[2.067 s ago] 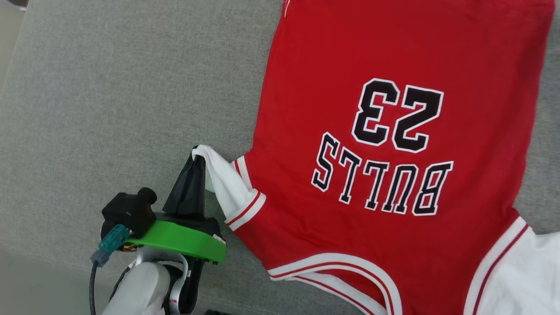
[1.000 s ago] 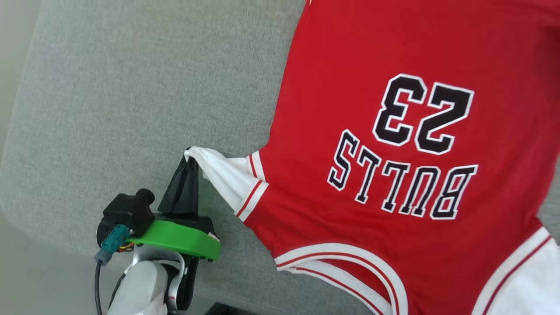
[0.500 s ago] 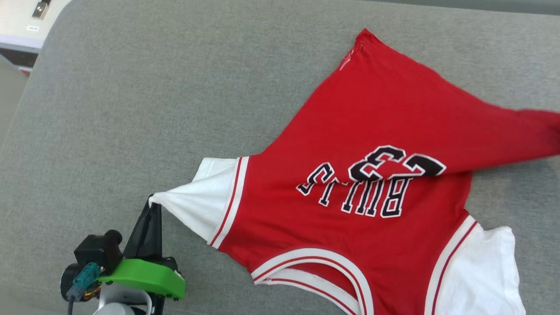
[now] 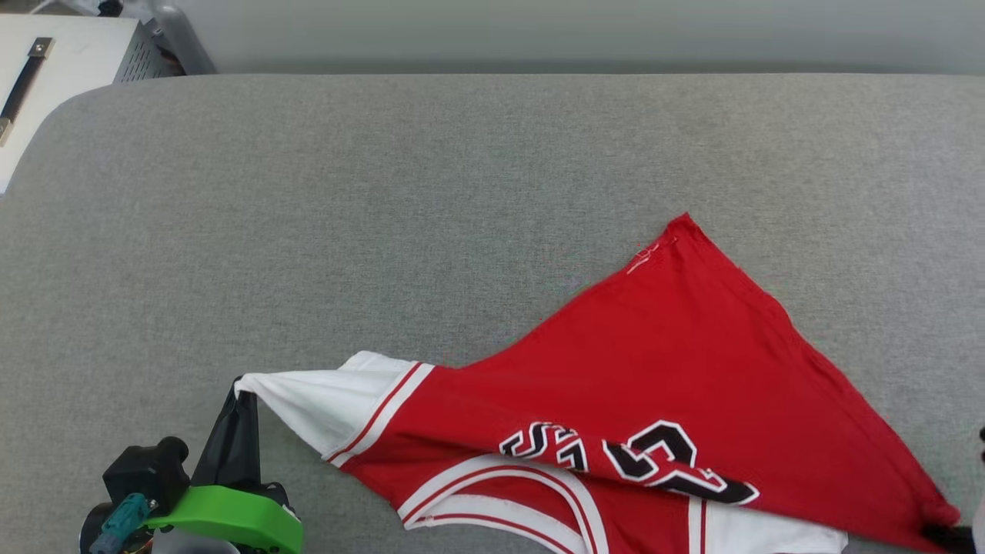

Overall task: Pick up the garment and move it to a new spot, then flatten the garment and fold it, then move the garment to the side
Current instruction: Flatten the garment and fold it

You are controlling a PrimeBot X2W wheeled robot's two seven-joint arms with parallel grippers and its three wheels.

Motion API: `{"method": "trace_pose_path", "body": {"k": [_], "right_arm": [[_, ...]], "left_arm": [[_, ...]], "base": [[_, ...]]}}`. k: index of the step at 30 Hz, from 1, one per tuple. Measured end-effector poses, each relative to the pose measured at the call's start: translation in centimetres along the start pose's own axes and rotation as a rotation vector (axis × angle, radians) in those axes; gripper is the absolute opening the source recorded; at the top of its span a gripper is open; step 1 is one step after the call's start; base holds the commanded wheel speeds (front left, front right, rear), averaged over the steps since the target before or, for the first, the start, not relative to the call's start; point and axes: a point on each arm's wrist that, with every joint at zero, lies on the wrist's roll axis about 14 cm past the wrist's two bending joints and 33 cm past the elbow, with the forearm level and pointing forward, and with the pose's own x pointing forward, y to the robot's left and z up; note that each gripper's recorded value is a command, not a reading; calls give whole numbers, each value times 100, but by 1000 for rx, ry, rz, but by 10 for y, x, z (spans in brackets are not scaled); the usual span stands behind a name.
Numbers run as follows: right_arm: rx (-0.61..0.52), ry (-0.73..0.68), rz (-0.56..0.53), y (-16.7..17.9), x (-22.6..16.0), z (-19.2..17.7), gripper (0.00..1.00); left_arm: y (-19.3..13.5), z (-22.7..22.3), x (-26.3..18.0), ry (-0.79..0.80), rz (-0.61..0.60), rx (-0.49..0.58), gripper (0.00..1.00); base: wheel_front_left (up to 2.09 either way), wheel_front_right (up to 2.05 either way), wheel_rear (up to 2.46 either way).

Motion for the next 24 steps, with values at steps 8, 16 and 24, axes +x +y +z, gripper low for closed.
{"method": "trace_pose_path", "body": {"k": [8, 16, 24], "right_arm": [[46, -52, -5, 8, 15, -16, 55], [47, -395, -39, 2, -17, 64, 100], [-163, -754, -43, 27, -90, 192, 100]], "left_arm": [[-5, -4, 2, 14, -14, -1, 0], [-8, 3, -1, -7, -23, -1, 0], [-12, 1, -2, 1, -31, -5, 0]], "base": [[0, 0, 0], [0, 0, 0], [0, 0, 0]]}}
